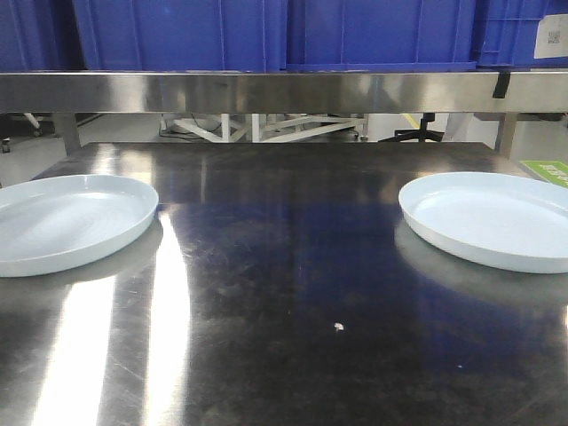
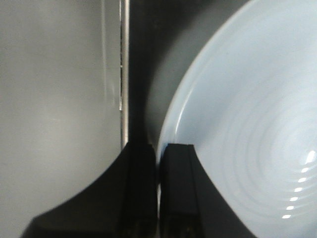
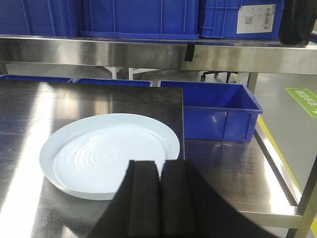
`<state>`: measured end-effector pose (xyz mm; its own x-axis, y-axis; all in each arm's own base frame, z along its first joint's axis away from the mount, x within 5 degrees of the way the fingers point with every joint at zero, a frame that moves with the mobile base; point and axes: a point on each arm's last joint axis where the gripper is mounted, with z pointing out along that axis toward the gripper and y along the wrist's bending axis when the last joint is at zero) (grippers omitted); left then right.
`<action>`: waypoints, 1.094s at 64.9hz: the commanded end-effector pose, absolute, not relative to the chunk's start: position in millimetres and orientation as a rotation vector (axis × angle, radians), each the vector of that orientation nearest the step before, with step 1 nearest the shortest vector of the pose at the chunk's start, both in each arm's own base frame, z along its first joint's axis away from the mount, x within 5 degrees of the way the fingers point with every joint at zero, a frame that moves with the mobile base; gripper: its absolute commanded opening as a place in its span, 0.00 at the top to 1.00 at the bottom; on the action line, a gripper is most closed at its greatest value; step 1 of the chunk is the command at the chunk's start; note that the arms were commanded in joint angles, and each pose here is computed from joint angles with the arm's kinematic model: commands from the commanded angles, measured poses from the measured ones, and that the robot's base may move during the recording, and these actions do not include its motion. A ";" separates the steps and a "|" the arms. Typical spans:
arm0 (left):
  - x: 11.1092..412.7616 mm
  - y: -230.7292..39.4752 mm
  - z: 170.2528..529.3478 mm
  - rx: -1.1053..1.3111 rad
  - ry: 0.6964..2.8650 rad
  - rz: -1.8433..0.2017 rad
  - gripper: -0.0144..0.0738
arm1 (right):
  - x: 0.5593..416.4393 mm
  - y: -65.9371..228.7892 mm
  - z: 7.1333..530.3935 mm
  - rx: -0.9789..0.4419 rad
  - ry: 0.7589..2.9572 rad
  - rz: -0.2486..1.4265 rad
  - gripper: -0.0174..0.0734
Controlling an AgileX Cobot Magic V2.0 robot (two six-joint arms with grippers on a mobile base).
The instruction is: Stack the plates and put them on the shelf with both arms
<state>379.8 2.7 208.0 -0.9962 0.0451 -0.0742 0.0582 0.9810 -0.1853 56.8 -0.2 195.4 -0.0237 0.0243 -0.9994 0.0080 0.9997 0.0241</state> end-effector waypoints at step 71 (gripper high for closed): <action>379.1 -150.8 272.2 0.280 2.691 -0.796 0.56 | 55.2 -0.7 204.7 0.022 1.484 0.003 0.75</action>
